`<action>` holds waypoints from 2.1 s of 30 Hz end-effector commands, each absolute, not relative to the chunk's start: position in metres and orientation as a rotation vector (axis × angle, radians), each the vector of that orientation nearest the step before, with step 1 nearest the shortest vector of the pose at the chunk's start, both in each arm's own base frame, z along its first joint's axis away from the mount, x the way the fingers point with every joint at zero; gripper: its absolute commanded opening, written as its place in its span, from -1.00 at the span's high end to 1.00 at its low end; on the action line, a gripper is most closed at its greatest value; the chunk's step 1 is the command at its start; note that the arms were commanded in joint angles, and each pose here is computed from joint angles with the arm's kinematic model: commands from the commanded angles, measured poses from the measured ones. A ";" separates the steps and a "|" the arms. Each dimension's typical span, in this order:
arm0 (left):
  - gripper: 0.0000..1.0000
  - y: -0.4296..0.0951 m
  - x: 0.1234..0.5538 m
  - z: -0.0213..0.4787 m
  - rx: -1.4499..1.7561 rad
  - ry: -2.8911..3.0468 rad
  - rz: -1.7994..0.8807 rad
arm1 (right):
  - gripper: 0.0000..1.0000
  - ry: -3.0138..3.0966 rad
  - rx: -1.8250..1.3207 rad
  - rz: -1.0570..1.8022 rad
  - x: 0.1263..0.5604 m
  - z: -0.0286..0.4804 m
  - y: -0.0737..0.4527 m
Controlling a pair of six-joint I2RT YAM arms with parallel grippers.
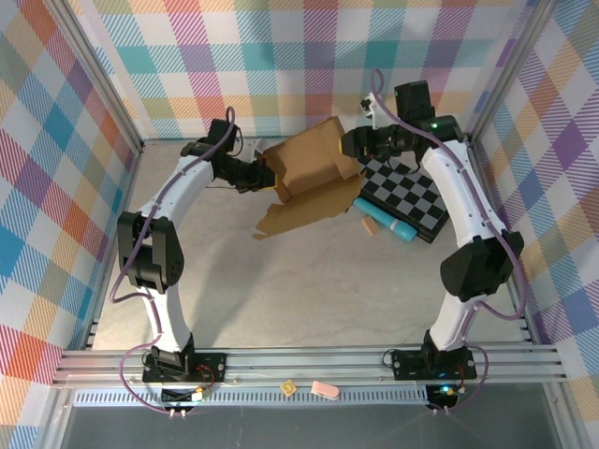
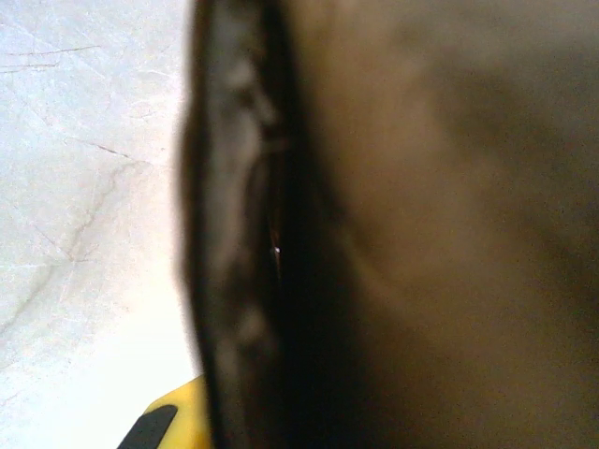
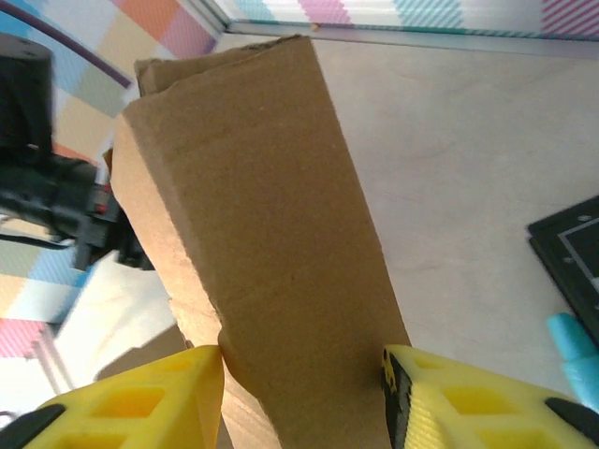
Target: Fold the paper box
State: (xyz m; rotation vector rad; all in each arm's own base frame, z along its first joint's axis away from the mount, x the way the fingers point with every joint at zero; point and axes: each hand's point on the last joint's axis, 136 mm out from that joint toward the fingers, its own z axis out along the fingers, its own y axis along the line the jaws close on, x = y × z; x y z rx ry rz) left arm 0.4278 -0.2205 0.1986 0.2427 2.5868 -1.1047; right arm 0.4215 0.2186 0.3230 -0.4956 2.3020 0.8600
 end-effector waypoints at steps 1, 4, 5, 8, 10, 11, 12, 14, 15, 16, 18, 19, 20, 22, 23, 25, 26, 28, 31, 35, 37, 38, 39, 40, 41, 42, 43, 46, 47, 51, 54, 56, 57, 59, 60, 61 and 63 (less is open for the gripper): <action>1.00 -0.232 0.409 0.229 0.359 2.517 -1.138 | 0.03 2.315 -0.553 0.631 0.425 0.317 0.217; 1.00 -0.233 0.408 0.230 0.369 2.515 -1.134 | 0.02 2.318 -0.576 0.506 0.428 0.312 0.217; 1.00 -0.232 0.408 0.230 0.370 2.515 -1.132 | 0.04 2.316 -0.580 0.468 0.430 0.311 0.216; 1.00 -0.233 0.406 0.229 0.378 2.517 -1.128 | 0.07 2.314 -0.594 0.381 0.433 0.308 0.217; 1.00 -0.233 0.406 0.230 0.385 2.515 -1.126 | 0.13 2.316 -0.600 0.315 0.437 0.304 0.217; 1.00 -0.232 0.406 0.231 0.385 2.515 -1.124 | 0.17 2.314 -0.604 0.278 0.439 0.302 0.217; 1.00 -0.234 0.406 0.231 0.391 2.513 -1.124 | 0.21 2.314 -0.606 0.236 0.440 0.300 0.218; 1.00 -0.234 0.405 0.232 0.395 2.512 -1.123 | 0.27 2.310 -0.605 0.170 0.444 0.298 0.217; 1.00 -0.234 0.406 0.232 0.396 2.512 -1.121 | 0.36 2.309 -0.600 0.136 0.445 0.296 0.217; 1.00 -0.235 0.405 0.231 0.397 2.515 -1.122 | 0.43 2.308 -0.595 0.105 0.447 0.294 0.216; 1.00 -0.236 0.405 0.231 0.401 2.517 -1.120 | 0.56 2.301 -0.582 0.045 0.451 0.293 0.215; 1.00 -0.237 0.404 0.231 0.406 2.516 -1.119 | 0.62 2.295 -0.580 0.022 0.452 0.293 0.216; 1.00 -0.239 0.404 0.230 0.409 2.517 -1.119 | 0.68 2.289 -0.573 -0.004 0.453 0.294 0.215; 1.00 -0.242 0.403 0.230 0.417 2.520 -1.110 | 0.84 2.279 -0.564 -0.044 0.455 0.294 0.216; 1.00 -0.242 0.403 0.229 0.415 2.524 -1.106 | 0.90 2.275 -0.562 -0.058 0.456 0.294 0.216; 1.00 -0.244 0.403 0.229 0.412 2.528 -1.098 | 1.00 2.265 -0.549 -0.096 0.457 0.296 0.214; 1.00 -0.244 0.404 0.229 0.410 2.528 -1.093 | 1.00 2.263 -0.545 -0.112 0.458 0.295 0.213; 1.00 -0.246 0.404 0.230 0.399 2.532 -1.081 | 1.00 2.259 -0.533 -0.149 0.459 0.296 0.211; 1.00 -0.248 0.405 0.232 0.390 2.536 -1.067 | 1.00 2.243 -0.560 -0.207 0.459 0.296 0.208; 1.00 -0.249 0.404 0.234 0.388 2.534 -1.061 | 1.00 2.231 -0.569 -0.259 0.460 0.296 0.207; 1.00 -0.250 0.405 0.235 0.384 2.533 -1.064 | 1.00 2.228 -0.564 -0.298 0.462 0.294 0.203; 1.00 -0.250 0.405 0.235 0.383 2.533 -1.065 | 1.00 2.226 -0.563 -0.322 0.463 0.294 0.202; 1.00 -0.250 0.405 0.235 0.382 2.532 -1.066 | 0.97 2.224 -0.554 -0.349 0.464 0.293 0.200; 1.00 -0.251 0.405 0.236 0.380 2.530 -1.067 | 0.95 2.222 -0.547 -0.377 0.465 0.293 0.198; 1.00 -0.251 0.405 0.236 0.380 2.529 -1.068 | 0.98 2.219 -0.535 -0.416 0.467 0.292 0.194; 1.00 -0.251 0.405 0.236 0.376 2.532 -1.068 | 1.00 2.212 -0.515 -0.476 0.469 0.292 0.188; 1.00 -0.251 0.406 0.236 0.374 2.532 -1.068 | 1.00 2.206 -0.502 -0.535 0.471 0.292 0.184; 1.00 -0.253 0.406 0.238 0.368 2.528 -1.077 | 1.00 2.206 -0.459 -0.639 0.473 0.289 0.174; 1.00 -0.253 0.406 0.238 0.368 2.528 -1.080 | 1.00 2.199 -0.443 -0.676 0.473 0.289 0.171; 1.00 -0.256 0.405 0.238 0.362 2.531 -1.086 | 1.00 2.157 -0.386 -0.807 0.474 0.293 0.166; 1.00 -0.258 0.404 0.235 0.364 2.538 -1.085 | 1.00 2.122 -0.371 -0.852 0.473 0.299 0.171; 1.00 -0.259 0.404 0.234 0.364 2.540 -1.082 | 1.00 2.113 -0.374 -0.856 0.472 0.301 0.175; 1.00 -0.259 0.403 0.234 0.364 2.541 -1.082 | 1.00 2.111 -0.379 -0.853 0.471 0.301 0.177; 1.00 -0.260 0.403 0.234 0.365 2.541 -1.080 | 1.00 2.114 -0.397 -0.837 0.468 0.300 0.183; 1.00 -0.260 0.404 0.234 0.364 2.541 -1.079 | 1.00 2.116 -0.402 -0.828 0.468 0.300 0.184; 1.00 -0.260 0.404 0.234 0.363 2.541 -1.079 | 1.00 2.120 -0.409 -0.821 0.467 0.300 0.185; 1.00 -0.261 0.404 0.235 0.360 2.540 -1.077 | 1.00 2.143 -0.385 -0.755 0.464 0.298 0.188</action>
